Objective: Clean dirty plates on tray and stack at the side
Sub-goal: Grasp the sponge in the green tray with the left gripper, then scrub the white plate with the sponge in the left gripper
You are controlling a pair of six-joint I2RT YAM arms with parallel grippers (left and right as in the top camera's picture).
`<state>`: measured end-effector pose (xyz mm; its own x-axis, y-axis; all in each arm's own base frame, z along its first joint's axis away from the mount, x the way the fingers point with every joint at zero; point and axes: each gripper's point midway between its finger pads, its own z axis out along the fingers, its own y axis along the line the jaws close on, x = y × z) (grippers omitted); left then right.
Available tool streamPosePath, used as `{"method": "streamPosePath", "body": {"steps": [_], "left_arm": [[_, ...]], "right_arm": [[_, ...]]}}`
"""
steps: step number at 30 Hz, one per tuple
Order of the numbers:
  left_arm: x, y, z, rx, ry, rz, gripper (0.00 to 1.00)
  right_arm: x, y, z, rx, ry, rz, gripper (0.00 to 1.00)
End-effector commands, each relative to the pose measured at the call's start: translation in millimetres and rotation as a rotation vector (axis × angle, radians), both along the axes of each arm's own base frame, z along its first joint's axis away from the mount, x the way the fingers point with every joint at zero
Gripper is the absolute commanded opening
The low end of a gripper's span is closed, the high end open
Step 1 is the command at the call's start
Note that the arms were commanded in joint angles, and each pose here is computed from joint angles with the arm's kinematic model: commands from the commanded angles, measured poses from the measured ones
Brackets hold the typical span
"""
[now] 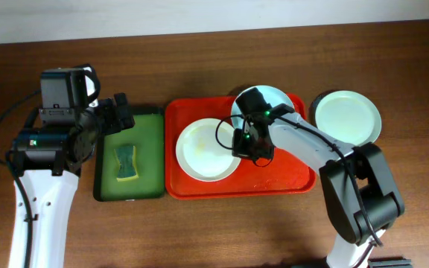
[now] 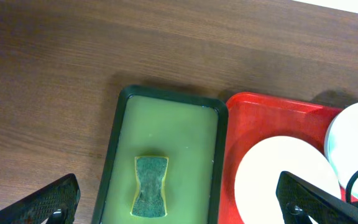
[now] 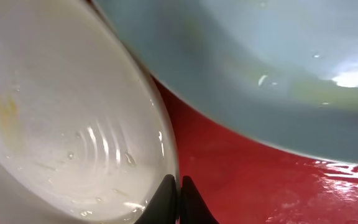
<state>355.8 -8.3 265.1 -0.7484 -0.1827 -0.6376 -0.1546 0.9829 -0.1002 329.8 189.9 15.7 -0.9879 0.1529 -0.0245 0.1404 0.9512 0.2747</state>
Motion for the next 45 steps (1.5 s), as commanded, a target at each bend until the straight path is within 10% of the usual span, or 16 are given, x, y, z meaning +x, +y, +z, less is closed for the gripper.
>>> {"method": "streamPosePath", "body": {"steps": [1,5,7,8,12,18,23,25,27,31,39,42,45], "left_arm": [[-1,-3,4,-0.008,-0.013,-0.008,0.99],[-1,-3,4,-0.008,-0.012,-0.008,0.99],[-1,-3,4,-0.008,-0.012,-0.008,0.99],[-1,-3,4,-0.007,-0.013,-0.007,0.99],[-4,-4,1,-0.013,0.007,-0.013,0.99],[-61,-10,-113,-0.033,0.390,-0.036,0.99],[-42,-11,-140,-0.024,0.336,-0.056,0.99],[-39,-1,-179,0.037,0.364,-0.050,0.33],[-30,-2,-203,0.067,0.416,-0.109,0.12],[-20,19,-240,0.059,0.488,-0.069,0.46],[-26,16,-272,-0.049,0.564,-0.071,0.00],[-12,-4,-249,-0.132,0.503,-0.178,0.00],[-11,5,-242,-0.077,0.490,-0.155,0.35]], "right_arm": [[1,-25,-7,-0.156,-0.046,0.035,0.04],[3,-25,-7,-0.171,-0.099,0.265,0.11],[1,-13,-5,-0.105,-0.092,0.273,0.46],[-3,-7,-4,-0.063,-0.080,0.279,0.48],[-4,-6,-4,-0.059,-0.069,0.263,0.04],[-3,-6,-4,-0.057,-0.073,0.262,0.10],[-3,-6,-4,-0.057,-0.073,0.262,0.16],[-3,-6,-4,-0.057,-0.073,0.263,0.16],[-3,-6,-4,-0.057,-0.073,0.262,0.16],[-3,-6,-4,-0.058,-0.073,0.262,0.16],[-2,-5,-4,-0.056,-0.080,0.262,0.17],[-2,-5,-4,-0.055,-0.081,0.262,0.50],[-2,-5,-4,-0.055,-0.080,0.262,0.50]]}}
